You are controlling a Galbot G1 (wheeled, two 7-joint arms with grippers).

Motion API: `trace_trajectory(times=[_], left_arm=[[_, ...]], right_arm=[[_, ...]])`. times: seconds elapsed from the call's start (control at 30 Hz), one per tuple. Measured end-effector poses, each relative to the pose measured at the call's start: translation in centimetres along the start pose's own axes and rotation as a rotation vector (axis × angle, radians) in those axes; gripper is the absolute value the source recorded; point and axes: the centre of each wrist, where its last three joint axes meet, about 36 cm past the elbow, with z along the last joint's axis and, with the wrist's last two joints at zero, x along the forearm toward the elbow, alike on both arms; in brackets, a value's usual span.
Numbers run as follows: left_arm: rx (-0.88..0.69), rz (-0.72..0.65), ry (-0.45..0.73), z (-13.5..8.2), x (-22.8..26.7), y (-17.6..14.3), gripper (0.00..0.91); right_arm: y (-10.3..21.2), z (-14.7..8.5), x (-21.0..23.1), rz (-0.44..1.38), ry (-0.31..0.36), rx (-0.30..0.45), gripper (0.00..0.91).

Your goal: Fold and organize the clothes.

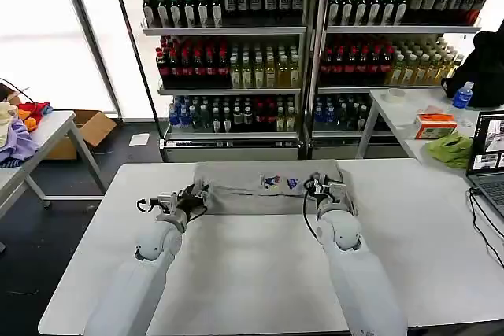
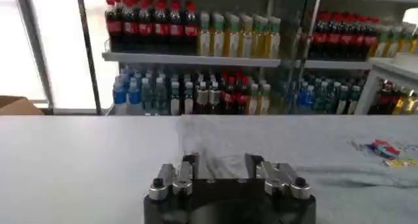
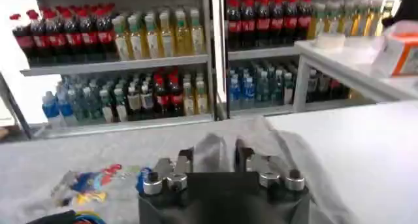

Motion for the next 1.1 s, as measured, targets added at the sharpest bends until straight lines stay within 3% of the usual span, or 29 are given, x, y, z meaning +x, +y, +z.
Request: trace_trajectory(times=[0.23, 0.4, 0.6, 1.1], left_arm=[[-0.009, -0.013, 0.015, 0.0, 0.8, -0.2, 0.907], [-0.008, -0.016, 0.026, 0.3, 1.4, -0.3, 0.907], [-0.008, -0.019, 0.038, 0.5, 2.4, -0.4, 0.907], [-0.032, -0.022, 0.030, 0.7, 4.4, -0.5, 0.907]], right_arm=[[0.4, -0.9, -0.2, 0.011, -0.042, -0.099, 0.907], [0.1, -0.8, 0.2, 0.037, -0.043, -0.108, 0.907], [-1.5, -0.7, 1.9, 0.084, -0.038, -0.044, 0.907], [-7.2, 0.9, 6.3, 0.197, 0.007, 0.209, 0.907]])
